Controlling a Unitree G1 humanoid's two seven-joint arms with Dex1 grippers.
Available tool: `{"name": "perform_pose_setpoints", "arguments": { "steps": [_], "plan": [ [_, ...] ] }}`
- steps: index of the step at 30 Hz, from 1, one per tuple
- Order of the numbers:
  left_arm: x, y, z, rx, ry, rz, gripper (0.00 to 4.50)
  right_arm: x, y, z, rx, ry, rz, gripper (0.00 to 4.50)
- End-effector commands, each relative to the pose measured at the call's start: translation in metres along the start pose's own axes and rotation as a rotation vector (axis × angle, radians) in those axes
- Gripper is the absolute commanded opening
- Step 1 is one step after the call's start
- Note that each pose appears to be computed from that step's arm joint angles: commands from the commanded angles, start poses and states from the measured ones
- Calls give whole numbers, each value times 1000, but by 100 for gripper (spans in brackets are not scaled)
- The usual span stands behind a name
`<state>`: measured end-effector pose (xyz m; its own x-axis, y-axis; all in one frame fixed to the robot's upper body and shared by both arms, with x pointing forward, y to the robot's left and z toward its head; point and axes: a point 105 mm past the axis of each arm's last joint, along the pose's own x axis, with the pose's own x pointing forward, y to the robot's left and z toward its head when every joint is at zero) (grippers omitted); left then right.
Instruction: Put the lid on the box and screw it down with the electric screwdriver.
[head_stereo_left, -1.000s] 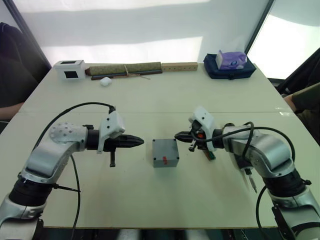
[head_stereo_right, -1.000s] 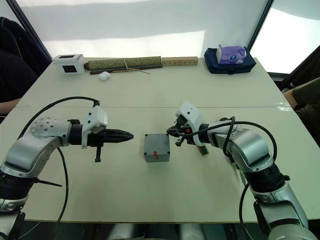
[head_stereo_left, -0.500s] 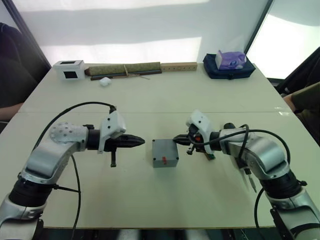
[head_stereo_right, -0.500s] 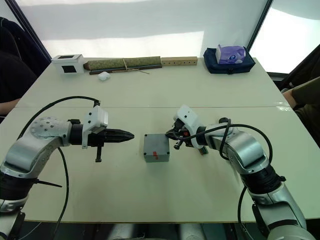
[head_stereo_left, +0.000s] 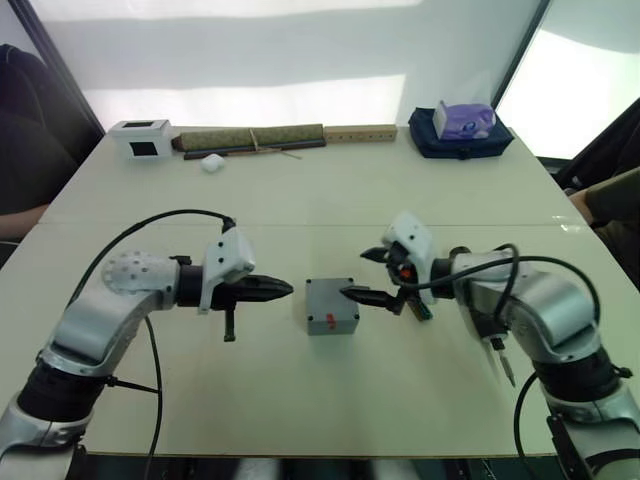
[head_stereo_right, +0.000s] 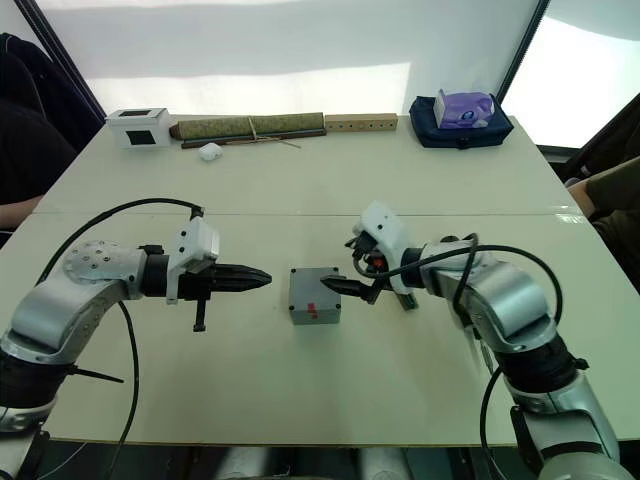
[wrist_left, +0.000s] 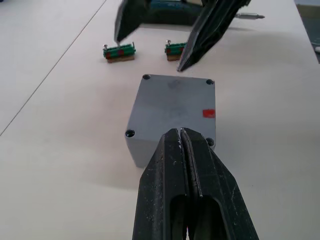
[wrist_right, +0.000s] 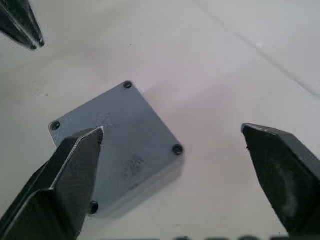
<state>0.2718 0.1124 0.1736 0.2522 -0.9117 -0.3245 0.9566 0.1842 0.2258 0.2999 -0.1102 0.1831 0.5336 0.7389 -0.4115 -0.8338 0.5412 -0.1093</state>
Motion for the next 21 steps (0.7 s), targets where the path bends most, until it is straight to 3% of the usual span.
{"name": "perform_pose_setpoints", "arguments": {
  "steps": [1,3,5,8,16,21],
  "plan": [
    [1,-4,16,45,-52,-35,0,-29,-11,14,-23,0,-90,449],
    [5,-4,22,57,-73,-56,0,-42,-20,5,-8,84,-151,449],
    [10,-6,35,89,-118,-102,0,-71,-42,-17,68,272,-297,449],
    [17,-4,45,122,-153,-140,0,-96,-48,-35,192,429,-340,449],
    [30,0,44,153,-167,-167,0,-120,-59,-67,384,610,-382,449],
    [32,-4,46,184,-182,-183,0,-112,-68,-93,521,663,-398,449]
  ]
}}
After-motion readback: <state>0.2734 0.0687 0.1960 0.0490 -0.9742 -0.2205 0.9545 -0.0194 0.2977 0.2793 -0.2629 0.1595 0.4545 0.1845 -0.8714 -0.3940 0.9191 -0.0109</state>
